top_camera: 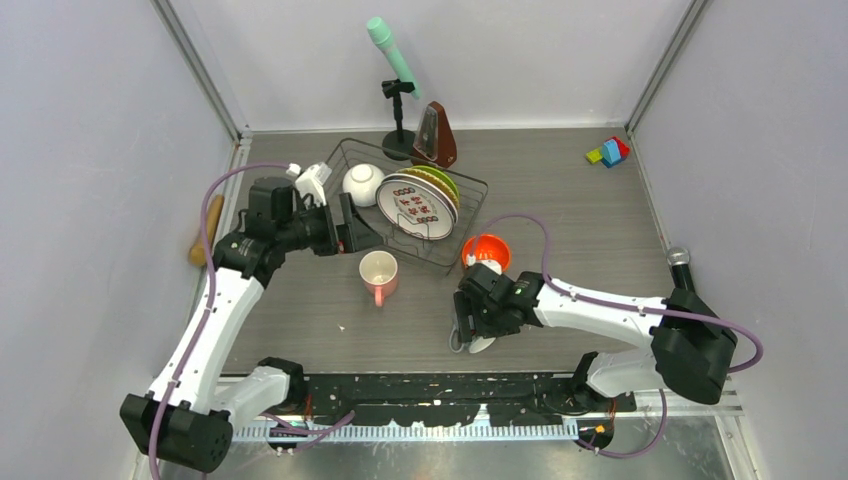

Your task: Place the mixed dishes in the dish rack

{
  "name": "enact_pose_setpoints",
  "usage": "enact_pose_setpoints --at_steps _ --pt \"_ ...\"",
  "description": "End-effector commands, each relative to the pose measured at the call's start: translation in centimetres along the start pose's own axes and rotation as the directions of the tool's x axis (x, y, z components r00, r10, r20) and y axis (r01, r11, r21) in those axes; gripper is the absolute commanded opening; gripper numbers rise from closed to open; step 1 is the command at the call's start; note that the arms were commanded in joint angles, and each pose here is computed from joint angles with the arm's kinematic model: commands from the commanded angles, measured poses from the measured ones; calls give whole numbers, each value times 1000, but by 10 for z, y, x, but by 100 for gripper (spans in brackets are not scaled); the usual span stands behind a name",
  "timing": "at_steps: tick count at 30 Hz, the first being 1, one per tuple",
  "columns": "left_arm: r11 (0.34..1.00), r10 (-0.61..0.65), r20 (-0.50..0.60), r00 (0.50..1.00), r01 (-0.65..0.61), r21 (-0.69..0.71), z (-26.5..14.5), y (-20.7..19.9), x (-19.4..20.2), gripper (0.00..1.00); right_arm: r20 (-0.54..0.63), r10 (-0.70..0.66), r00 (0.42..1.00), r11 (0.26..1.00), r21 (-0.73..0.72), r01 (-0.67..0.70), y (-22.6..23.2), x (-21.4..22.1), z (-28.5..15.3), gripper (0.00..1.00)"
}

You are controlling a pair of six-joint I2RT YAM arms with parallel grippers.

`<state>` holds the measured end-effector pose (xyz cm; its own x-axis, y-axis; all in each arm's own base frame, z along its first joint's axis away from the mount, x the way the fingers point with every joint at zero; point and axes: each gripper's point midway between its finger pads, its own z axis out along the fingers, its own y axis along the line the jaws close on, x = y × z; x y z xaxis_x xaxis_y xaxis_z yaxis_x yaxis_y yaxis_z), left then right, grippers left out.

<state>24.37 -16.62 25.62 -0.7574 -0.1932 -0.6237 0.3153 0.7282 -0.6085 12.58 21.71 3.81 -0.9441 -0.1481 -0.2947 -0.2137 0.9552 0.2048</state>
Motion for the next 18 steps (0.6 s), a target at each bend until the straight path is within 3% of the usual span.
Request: enact_pose_setpoints --at_steps 1,4,8,18 --pt "984 -57 -93 994 72 163 4 -26 10 94 66 -41 997 998 -38 44 8 -14 -11 58" --pt "958 -92 -139 986 126 258 6 -41 12 94 164 -78 983 995 -50 87 13 -36 -28 51" --pt "952 -60 -131 990 97 291 12 -48 15 99 335 -96 937 981 -126 145 33 -71 -63 39" --pt "918 -12 -152 988 71 390 26 -76 21 100 541 -38 840 891 -362 273 103 -129 -137 24"
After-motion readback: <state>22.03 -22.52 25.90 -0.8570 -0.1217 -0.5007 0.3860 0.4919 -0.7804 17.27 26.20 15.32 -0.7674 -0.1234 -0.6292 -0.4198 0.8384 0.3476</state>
